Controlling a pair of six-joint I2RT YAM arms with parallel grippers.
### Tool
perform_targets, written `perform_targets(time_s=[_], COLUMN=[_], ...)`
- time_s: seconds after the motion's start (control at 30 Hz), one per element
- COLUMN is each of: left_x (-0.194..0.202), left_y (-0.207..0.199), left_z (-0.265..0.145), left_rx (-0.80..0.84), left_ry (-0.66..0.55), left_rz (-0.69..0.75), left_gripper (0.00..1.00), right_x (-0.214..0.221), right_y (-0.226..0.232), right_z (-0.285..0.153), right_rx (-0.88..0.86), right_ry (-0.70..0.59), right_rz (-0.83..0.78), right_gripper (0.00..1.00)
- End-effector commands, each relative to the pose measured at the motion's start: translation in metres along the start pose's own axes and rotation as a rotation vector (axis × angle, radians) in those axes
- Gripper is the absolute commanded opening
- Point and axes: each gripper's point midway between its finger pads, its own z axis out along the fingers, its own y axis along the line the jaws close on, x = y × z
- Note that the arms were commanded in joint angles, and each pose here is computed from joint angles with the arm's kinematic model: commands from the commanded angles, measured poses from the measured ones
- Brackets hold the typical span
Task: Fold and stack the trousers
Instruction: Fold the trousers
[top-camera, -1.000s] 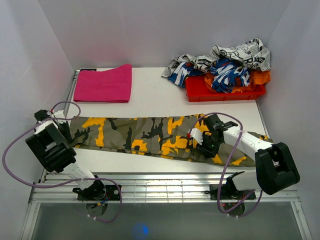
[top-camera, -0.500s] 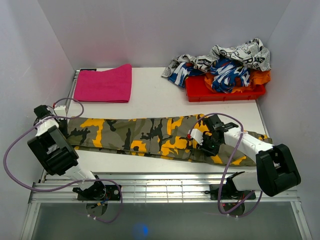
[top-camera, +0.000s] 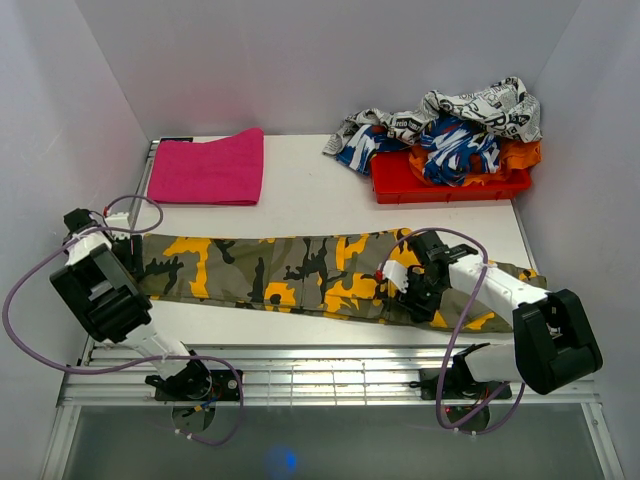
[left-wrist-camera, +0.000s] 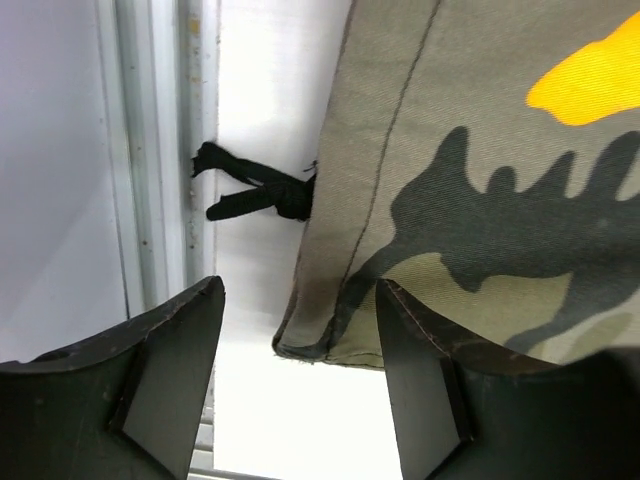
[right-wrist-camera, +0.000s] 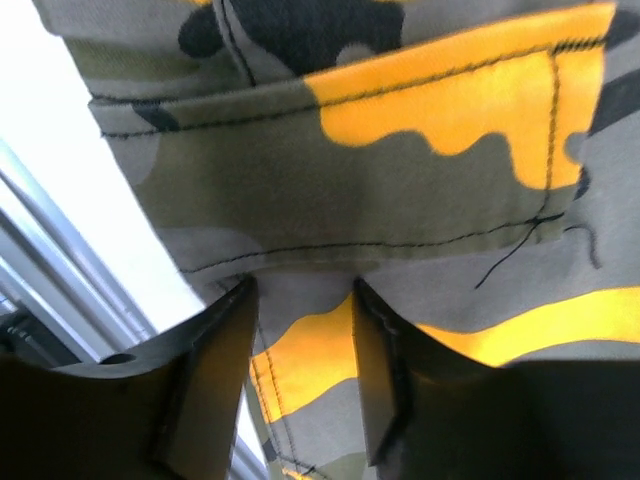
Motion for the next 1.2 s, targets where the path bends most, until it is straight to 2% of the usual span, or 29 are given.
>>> perform_targets(time_s=[0.0,0.27,0.4,0.43,0.5,0.53,0.6,0.63,0.7,0.93,1.17], left_x=[-0.008,0.012,0.026,0.027,0.029,0.028,0.021,0.017,0.003,-0.043,-0.043], left_y=[-0.010,-0.049,-0.058,-0.058,-0.057,-0.056,-0.052,-0.050,-0.037,0.002,0.010], left_z=[-0.002,0.017,0.026,0.028,0.031,0.032,0.030,0.028,0.020,-0.012,-0.012], left_rx=[0.076,0.282,0.312,0.308,0.292,0.284,0.268,0.263,0.224,0.118,0.089], left_ry=[-0.014,0.076,0.117,0.117,0.126,0.120,0.104,0.094,0.060,-0.053,-0.039], left_rz=[-0.039,-0.132,-0.171,-0.176,-0.200,-0.205,-0.216,-0.212,-0.212,-0.171,-0.154], left_gripper=[0.73,0.68,0.59,0.52,0.43,0.33,0.22,0.09,0.00,0.00,0.00], right_x=[0.019,-0.020,-0.040,-0.040,-0.039,-0.035,-0.028,-0.021,-0.013,0.027,0.074], right_y=[0.022,0.011,-0.004,-0.006,-0.005,-0.006,-0.006,-0.010,-0.013,-0.043,-0.066], right_z=[-0.010,-0.048,-0.077,-0.081,-0.084,-0.085,-0.086,-0.088,-0.090,-0.109,-0.113], right_rx=[-0.079,-0.039,0.019,0.031,0.027,0.034,0.027,0.034,0.015,0.043,0.049], right_ry=[0.083,-0.076,-0.156,-0.165,-0.165,-0.168,-0.167,-0.171,-0.175,-0.177,-0.132], right_rz=[0.056,0.100,0.103,0.109,0.123,0.145,0.171,0.211,0.245,0.428,0.610], right_gripper=[0.54,0.61,0.65,0.65,0.65,0.65,0.64,0.64,0.63,0.61,0.58])
